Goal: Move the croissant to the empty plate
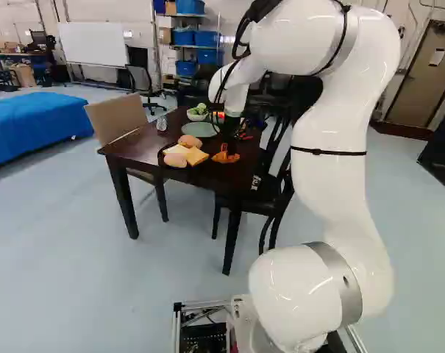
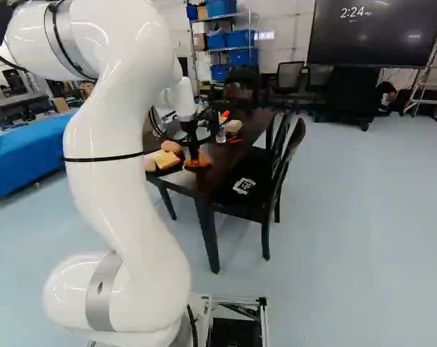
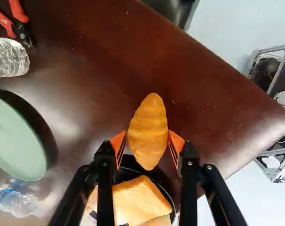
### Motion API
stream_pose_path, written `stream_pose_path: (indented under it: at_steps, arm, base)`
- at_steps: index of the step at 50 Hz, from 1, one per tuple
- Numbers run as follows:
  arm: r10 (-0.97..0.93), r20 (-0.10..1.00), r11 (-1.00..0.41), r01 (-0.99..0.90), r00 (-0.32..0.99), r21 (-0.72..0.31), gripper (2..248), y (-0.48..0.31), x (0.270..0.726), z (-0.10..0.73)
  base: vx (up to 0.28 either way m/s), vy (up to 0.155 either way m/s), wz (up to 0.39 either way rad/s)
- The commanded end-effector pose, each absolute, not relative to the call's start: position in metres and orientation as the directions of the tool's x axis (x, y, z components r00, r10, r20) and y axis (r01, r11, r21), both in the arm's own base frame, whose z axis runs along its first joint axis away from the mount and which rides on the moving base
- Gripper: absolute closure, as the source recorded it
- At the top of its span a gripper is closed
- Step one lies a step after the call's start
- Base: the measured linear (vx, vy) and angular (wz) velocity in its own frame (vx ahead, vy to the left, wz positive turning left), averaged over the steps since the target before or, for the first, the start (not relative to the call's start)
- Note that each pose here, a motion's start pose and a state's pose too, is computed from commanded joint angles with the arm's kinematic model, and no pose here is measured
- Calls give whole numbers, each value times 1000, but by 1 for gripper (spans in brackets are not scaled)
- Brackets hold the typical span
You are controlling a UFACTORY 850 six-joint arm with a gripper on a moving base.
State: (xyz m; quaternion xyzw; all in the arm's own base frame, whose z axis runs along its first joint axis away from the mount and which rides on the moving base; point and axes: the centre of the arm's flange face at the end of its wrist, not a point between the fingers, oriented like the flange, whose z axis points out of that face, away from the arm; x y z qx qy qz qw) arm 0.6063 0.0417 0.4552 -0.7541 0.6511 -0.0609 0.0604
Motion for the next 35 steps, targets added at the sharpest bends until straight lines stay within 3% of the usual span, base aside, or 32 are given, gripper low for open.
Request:
stream_pose_path:
  at_steps: [35]
  arm:
    - [-989, 13, -145, -975, 145, -170, 114, 42, 606, 455]
  base:
    - [0, 0, 0]
